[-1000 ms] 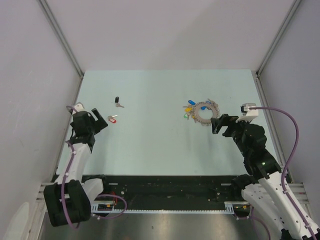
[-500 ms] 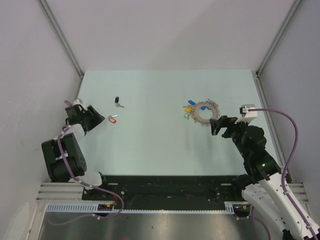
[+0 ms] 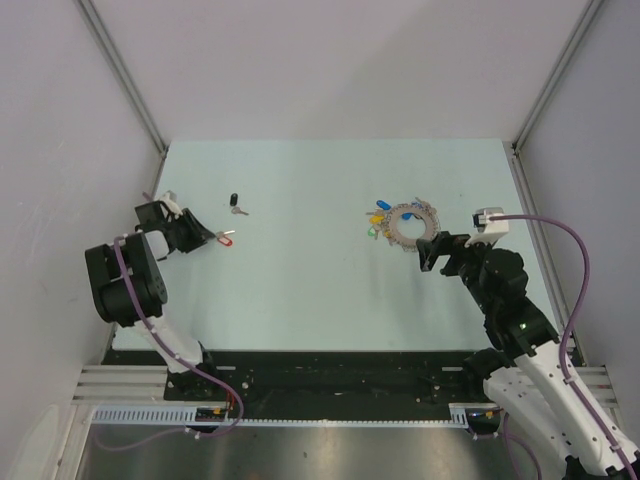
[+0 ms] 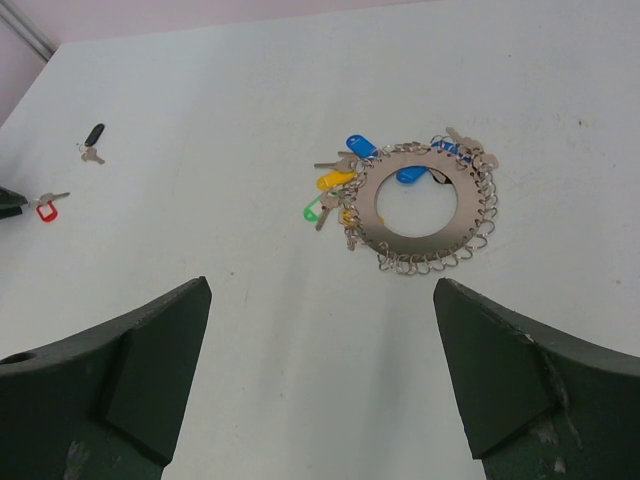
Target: Put the keys on the keyring
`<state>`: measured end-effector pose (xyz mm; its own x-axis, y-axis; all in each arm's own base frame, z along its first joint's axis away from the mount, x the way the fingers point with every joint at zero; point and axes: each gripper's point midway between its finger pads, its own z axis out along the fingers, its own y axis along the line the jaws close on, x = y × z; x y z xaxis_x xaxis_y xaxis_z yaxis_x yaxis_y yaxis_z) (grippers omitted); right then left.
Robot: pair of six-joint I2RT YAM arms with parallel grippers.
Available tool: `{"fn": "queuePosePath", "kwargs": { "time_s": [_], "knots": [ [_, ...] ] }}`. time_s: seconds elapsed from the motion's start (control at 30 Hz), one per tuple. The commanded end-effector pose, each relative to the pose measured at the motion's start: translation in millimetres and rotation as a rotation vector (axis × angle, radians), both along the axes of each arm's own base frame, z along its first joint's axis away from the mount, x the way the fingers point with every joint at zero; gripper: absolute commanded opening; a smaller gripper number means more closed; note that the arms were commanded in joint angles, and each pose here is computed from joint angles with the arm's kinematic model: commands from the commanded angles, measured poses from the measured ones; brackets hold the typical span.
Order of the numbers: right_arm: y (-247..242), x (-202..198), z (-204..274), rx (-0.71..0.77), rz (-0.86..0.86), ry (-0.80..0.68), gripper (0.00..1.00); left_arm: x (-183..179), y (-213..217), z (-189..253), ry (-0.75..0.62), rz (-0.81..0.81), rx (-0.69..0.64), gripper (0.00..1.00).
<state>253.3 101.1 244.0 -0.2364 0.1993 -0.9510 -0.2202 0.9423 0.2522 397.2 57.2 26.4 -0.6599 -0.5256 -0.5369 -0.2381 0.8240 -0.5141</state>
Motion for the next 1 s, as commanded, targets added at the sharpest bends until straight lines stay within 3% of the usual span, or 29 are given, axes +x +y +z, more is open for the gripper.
{"fn": "queuePosePath", "kwargs": {
  "time_s": [0.0,0.07,0.2,0.43,0.57,0.63,0.73,0.97],
  "knots": [
    [4,4,7,-0.001,0.017,-0.031,1.0,7,2,0,-0.007,-0.049,0.005,0.38],
    [5,4,7,-0.002,0.024,-0.03,1.0,7,-2,-3,-0.003,-0.062,-0.014,0.38],
    [6,5,4,-0.005,0.025,-0.022,1.0,10,-8,-6,-0.002,-0.089,-0.046,0.27],
    [4,6,4,-0.004,0.021,-0.022,1.0,4,-19,-7,0.023,-0.123,-0.058,0.26],
    [6,6,3,-0.004,0.027,-0.019,1.0,3,-23,-10,0.035,-0.142,-0.052,0.12],
    [6,6,1,-0.005,0.03,-0.016,1.0,3,-25,-9,0.036,-0.149,-0.053,0.11],
    [6,7,1,-0.006,0.03,-0.015,1.0,6,-26,3,0.009,-0.156,-0.042,0.01],
    [10,7,1,-0.007,0.052,-0.016,1.0,12,-73,54,-0.107,-0.294,0.036,0.0]
  ]
}}
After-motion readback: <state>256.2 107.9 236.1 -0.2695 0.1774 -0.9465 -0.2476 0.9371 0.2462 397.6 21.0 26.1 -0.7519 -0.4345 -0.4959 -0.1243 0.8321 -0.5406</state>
